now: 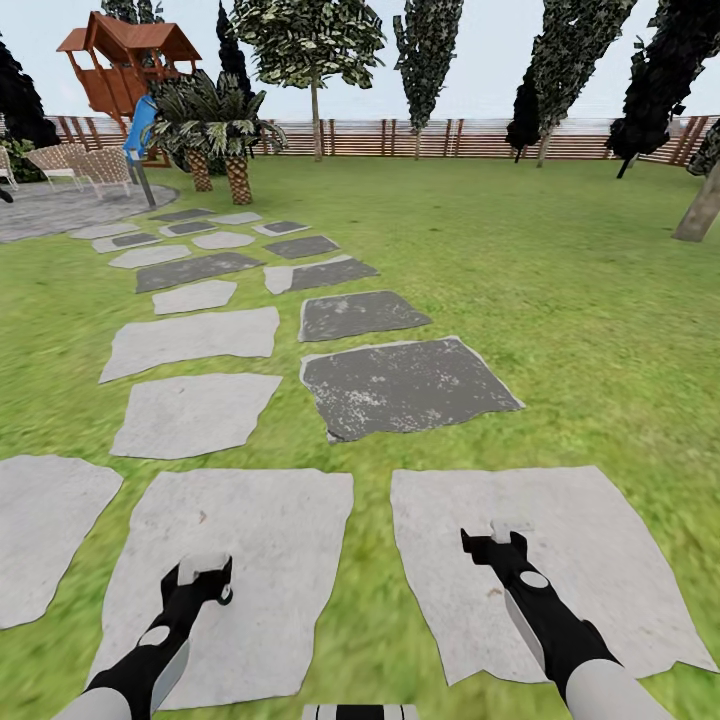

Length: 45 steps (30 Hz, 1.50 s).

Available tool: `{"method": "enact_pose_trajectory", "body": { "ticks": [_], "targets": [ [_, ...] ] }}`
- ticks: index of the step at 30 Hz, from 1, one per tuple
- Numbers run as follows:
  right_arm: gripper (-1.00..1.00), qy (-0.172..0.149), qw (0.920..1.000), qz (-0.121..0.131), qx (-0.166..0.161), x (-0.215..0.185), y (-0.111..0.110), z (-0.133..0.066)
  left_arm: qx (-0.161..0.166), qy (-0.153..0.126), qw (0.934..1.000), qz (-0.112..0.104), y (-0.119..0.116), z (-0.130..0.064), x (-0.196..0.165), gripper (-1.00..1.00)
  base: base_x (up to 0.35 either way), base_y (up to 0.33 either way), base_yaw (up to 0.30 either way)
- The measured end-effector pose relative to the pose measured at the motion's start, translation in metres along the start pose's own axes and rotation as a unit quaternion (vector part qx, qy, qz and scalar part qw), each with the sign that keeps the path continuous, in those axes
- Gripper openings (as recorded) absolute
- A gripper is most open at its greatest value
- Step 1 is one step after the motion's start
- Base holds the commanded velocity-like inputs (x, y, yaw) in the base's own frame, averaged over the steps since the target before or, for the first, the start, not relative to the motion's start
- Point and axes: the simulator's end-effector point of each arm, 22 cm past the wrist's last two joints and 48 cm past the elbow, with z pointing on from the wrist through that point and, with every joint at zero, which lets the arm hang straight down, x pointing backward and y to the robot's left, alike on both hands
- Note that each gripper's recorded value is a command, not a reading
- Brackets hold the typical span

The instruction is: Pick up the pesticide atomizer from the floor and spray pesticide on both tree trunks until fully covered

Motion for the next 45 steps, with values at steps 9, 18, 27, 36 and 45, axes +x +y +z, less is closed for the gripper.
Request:
{"method": "enact_pose_trajectory", "body": {
  "ticks": [9,18,27,36,45],
  "targets": [
    [1.0,0.01,1.0,0.001,0.0,0.012,0.001,0.004,0.001,-0.027,0.9996,0.0,-0.003,0.002,-0.004,1.0,0.0,0.0,0.0],
    [1.0,0.035,0.9994,-0.001,-0.001,0.042,0.003,0.013,0.0,-0.002,1.0,0.004,-0.002,0.007,0.026,1.0,0.0,0.0,0.0],
    [1.0,0.06,0.9982,-0.002,-0.002,0.073,0.004,0.021,0.0,0.023,0.9997,0.009,-0.002,0.01,0.056,1.0,0.0,0.0,0.0],
    [1.0,0.085,0.9964,-0.004,-0.003,0.103,0.005,0.028,-0.001,0.048,0.9987,0.013,-0.001,0.012,0.086,1.0,0.0,0.0,0.0],
    [1.0,0.109,0.994,-0.005,-0.004,0.133,0.008,0.032,-0.002,0.073,0.9972,0.018,0.001,0.013,0.115,1.0,0.0,0.0,0.083]
  ]
}}
